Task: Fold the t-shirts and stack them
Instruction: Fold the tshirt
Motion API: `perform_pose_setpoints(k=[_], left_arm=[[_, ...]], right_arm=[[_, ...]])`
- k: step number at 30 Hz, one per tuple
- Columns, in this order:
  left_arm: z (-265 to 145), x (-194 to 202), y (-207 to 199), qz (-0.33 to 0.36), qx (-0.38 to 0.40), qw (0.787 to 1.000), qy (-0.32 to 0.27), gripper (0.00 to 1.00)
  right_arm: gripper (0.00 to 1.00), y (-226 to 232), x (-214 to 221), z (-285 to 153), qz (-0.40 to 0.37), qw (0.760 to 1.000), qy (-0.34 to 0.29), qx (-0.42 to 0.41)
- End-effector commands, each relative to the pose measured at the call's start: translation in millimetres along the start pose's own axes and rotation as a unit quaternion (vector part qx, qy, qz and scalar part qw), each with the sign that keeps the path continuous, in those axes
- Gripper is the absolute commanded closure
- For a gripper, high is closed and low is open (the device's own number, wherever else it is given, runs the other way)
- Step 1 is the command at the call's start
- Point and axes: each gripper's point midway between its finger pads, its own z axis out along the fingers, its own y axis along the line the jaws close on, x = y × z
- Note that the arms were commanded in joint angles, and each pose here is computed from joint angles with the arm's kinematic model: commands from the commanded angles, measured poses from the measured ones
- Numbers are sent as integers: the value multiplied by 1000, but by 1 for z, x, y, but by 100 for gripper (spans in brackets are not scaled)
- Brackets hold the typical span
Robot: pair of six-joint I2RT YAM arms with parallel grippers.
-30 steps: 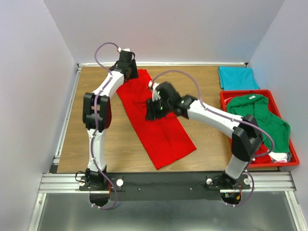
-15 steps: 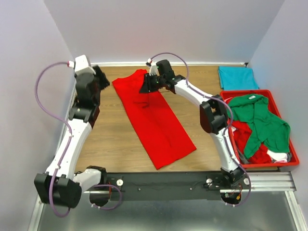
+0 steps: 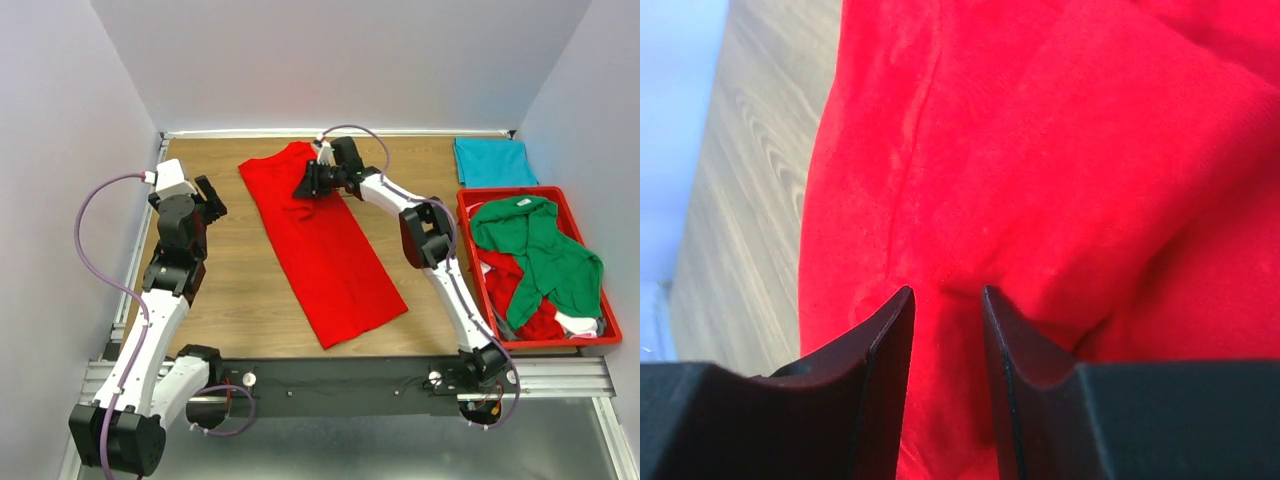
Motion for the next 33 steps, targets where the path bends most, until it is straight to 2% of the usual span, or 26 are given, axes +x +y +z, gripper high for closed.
perform_pose_setpoints(k=[1, 2, 4, 7, 13, 17, 18, 21, 23, 24, 25, 27, 28, 30, 31, 33], left_arm=[[4, -3, -1, 1, -2, 1000, -9, 23], [4, -1, -2, 7, 2, 1000, -7, 18], [5, 2, -10, 13, 25, 1000, 0, 15], [4, 7, -22, 23, 63, 998, 9, 2], [5, 19, -44, 22, 123, 992, 31, 2], [8, 35, -57, 14, 153, 986, 64, 2], [8, 39, -60, 10, 158, 985, 72, 2], [4, 56, -73, -2, 188, 976, 110, 2], [-3, 75, -84, -13, 207, 967, 151, 2], [-7, 84, -87, -16, 211, 962, 173, 2], [-11, 91, -90, -18, 217, 958, 188, 2], [-23, 111, -100, -31, 228, 945, 233, 2], [-28, 121, -102, -36, 229, 939, 252, 2], [-44, 139, -114, -46, 247, 923, 291, 2], [-51, 152, -112, -45, 244, 917, 313, 3], [-69, 167, -123, -43, 262, 902, 339, 5]], right_arm=[[58, -60, 12, -15, 62, 996, -6, 60], [58, -66, 11, -19, 67, 996, -8, 63], [57, -81, 7, -33, 73, 994, -16, 75], [56, -93, -4, -49, 67, 994, -26, 80], [54, -102, -34, -79, 50, 992, -60, 102], [48, -95, -56, -105, 40, 991, -80, 102], [47, -76, -73, -120, 22, 990, -96, 100], [41, -63, -69, -143, 14, 988, -98, 120], [38, -36, -88, -179, -5, 981, -131, 144], [36, -44, -61, -184, 13, 980, -110, 163], [36, -23, -70, -206, 2, 977, -129, 169], [35, -27, -43, -223, 26, 971, -114, 209], [35, -34, -11, -229, 47, 969, -86, 227], [35, -23, 13, -256, 62, 962, -72, 256], [36, -32, 55, -260, 89, 957, -36, 273], [38, -17, 80, -282, 98, 953, -34, 283]])
